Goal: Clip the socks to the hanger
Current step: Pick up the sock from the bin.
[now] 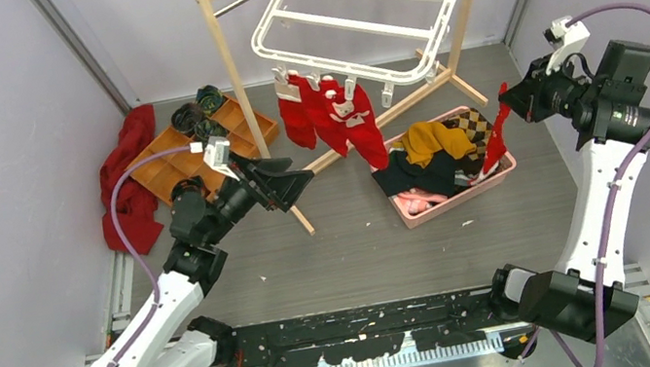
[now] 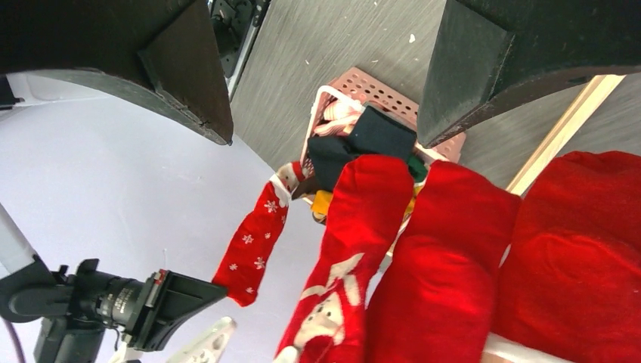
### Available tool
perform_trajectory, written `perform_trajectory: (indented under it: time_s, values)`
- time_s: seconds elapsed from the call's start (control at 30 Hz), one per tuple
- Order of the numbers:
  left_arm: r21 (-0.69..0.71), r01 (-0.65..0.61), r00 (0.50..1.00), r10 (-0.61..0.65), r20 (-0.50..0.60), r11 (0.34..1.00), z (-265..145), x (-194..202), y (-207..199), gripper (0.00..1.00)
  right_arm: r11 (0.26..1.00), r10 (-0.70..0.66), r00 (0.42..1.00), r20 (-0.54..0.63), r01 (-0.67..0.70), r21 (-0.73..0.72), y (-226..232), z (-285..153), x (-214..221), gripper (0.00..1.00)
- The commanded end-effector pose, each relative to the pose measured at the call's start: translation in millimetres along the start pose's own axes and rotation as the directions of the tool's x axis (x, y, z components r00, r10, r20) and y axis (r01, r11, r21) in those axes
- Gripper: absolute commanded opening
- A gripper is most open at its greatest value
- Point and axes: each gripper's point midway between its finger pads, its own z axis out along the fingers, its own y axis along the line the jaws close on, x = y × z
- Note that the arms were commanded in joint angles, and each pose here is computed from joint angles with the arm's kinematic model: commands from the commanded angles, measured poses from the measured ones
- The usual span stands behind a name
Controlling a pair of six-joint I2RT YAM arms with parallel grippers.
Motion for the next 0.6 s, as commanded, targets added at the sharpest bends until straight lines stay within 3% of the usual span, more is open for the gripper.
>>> perform_trajectory:
  time_s: [0.0,0.17,0.33,0.57]
  values:
    - [0.102,-0.060,0.996,0.052,0.079,0.993,-6.3,-18.0,-24.3,0.91,0.998,0.012,0.991,0.137,-0.003,-0.063,20.5,-9.5,-45.4,0.01]
    - [0.196,-0.111,0.990,0.091,0.106,0.974,-8.5,-21.0,-40.9,0.91,0.996,-0.016,0.971,0.239,0.037,-0.085,37.9,-21.2,-85.0,0.01]
    - [0.272,-0.161,0.983,0.131,0.125,0.949,-6.7,-15.4,-53.8,0.91,0.987,0.020,0.967,0.255,0.021,-0.157,67.2,-22.2,-90.8,0.01]
    - [0.270,-0.389,0.920,0.386,0.065,0.881,-0.1,41.2,-68.4,0.92,0.967,0.054,0.965,0.258,0.014,-0.256,122.7,-18.3,-70.2,0.01]
